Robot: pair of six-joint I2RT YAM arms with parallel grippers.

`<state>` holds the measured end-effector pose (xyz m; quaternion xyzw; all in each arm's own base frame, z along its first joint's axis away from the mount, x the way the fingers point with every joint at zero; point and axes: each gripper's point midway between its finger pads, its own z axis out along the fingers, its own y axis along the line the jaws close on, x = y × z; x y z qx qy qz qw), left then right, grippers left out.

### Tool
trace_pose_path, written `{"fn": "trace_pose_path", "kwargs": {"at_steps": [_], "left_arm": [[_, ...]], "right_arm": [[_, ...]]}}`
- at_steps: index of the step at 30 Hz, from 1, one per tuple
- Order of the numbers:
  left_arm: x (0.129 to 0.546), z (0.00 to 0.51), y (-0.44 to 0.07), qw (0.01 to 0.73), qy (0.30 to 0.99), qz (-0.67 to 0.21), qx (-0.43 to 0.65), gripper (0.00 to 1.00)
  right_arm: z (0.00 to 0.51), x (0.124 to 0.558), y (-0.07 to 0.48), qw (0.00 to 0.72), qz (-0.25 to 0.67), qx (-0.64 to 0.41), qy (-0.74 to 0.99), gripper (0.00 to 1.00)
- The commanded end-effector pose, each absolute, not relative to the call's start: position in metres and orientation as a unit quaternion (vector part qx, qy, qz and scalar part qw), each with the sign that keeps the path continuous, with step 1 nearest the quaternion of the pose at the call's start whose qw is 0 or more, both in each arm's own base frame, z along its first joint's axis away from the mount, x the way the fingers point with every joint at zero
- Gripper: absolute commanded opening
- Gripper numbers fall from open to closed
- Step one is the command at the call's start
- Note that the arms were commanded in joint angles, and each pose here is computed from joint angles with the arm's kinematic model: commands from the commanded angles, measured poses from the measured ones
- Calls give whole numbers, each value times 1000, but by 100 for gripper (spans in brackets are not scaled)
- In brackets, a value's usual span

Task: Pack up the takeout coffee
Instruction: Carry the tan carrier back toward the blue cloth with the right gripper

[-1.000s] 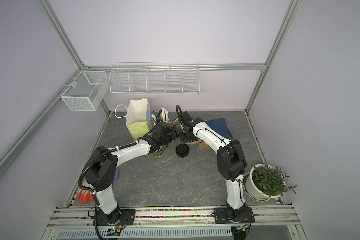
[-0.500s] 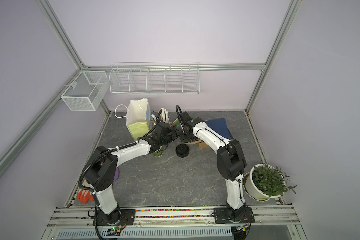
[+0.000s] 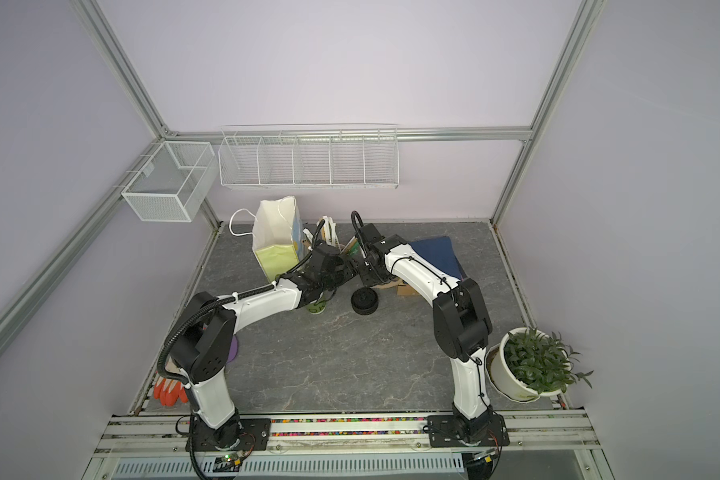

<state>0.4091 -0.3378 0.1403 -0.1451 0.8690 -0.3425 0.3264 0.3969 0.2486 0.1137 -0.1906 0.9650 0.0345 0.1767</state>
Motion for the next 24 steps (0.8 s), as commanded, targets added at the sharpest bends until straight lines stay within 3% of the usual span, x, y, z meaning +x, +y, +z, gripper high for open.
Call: {"fn": "trace_pose_path", "kwargs": {"at_steps": [1,13,20,24], "left_arm": [[408,143,-348,325,868,-350,-138,68],[406,141,-352,323,866,-357,-133,68],[409,157,-356,334,864,-358,-118,68],[410,166,-358,340,861,-361,-113,68]], "right_arm": [[118,399,252,184,40,-195,963,18],[155,408,244,210,113,-148,960,14],[165,429,221,227,89,-110,964,48],[158,441,219,217,72,-109,967,53]]}}
